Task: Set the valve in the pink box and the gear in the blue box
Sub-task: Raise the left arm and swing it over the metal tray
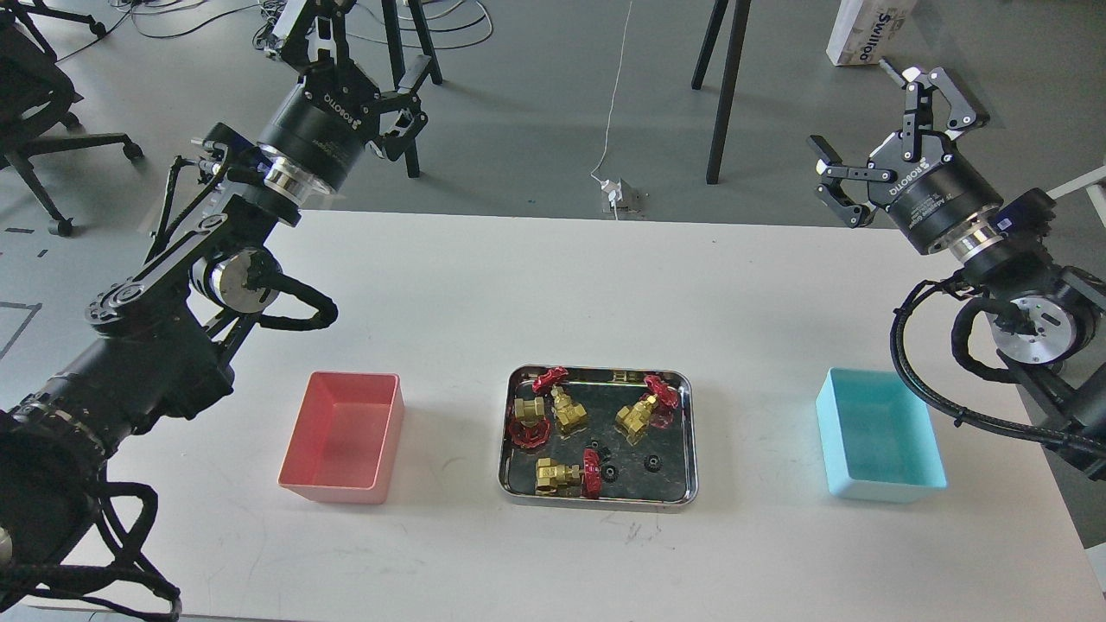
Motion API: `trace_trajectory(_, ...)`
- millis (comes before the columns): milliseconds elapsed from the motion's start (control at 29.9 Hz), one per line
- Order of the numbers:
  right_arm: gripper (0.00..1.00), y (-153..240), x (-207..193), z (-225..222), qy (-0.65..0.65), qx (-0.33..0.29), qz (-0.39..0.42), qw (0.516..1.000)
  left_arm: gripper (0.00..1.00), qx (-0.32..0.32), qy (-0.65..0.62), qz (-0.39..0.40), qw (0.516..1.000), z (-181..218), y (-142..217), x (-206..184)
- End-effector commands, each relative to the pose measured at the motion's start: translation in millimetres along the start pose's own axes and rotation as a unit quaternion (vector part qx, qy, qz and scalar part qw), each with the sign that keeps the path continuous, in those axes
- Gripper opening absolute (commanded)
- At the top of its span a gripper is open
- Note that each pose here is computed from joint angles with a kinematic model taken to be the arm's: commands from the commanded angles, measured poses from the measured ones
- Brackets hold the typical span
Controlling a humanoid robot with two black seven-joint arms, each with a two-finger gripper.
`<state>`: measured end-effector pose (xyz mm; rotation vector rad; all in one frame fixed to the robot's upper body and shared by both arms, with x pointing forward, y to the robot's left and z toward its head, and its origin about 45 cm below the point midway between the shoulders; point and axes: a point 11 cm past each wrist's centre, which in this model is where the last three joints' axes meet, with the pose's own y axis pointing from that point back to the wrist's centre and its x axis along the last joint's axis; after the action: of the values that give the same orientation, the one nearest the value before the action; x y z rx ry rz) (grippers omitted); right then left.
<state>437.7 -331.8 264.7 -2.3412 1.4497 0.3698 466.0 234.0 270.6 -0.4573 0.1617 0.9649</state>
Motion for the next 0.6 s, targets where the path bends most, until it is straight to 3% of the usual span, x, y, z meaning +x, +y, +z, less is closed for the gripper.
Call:
trace_trajectory(0,1.0,-1,-1,-1,-0.009,0.012,0.002,1.0,1.0,0.008,-0.002,0.007,1.0,-4,8,6)
trace_trajectory(167,1.0,0,-1,2,-0.025,0.017,0.005,1.0,1.0,0.002,-0.022,0.027,0.999,14,14,25)
trace_trajectory(301,1.0,8,8,4,-0.026,0.008,0.019,0.999,1.0,-0.038,0.02,0.141,0.989,17,38,77)
trace_trajectory(401,1.0,10,13,-4,-0.025,0.018,0.025,0.999,1.0,-0.039,0.058,0.182,0.981,-12,40,79)
trace_trajectory(568,1.0,12,16,-7,-0.026,0.022,0.03,0.999,1.0,-0.052,0.056,0.143,0.987,1,23,63)
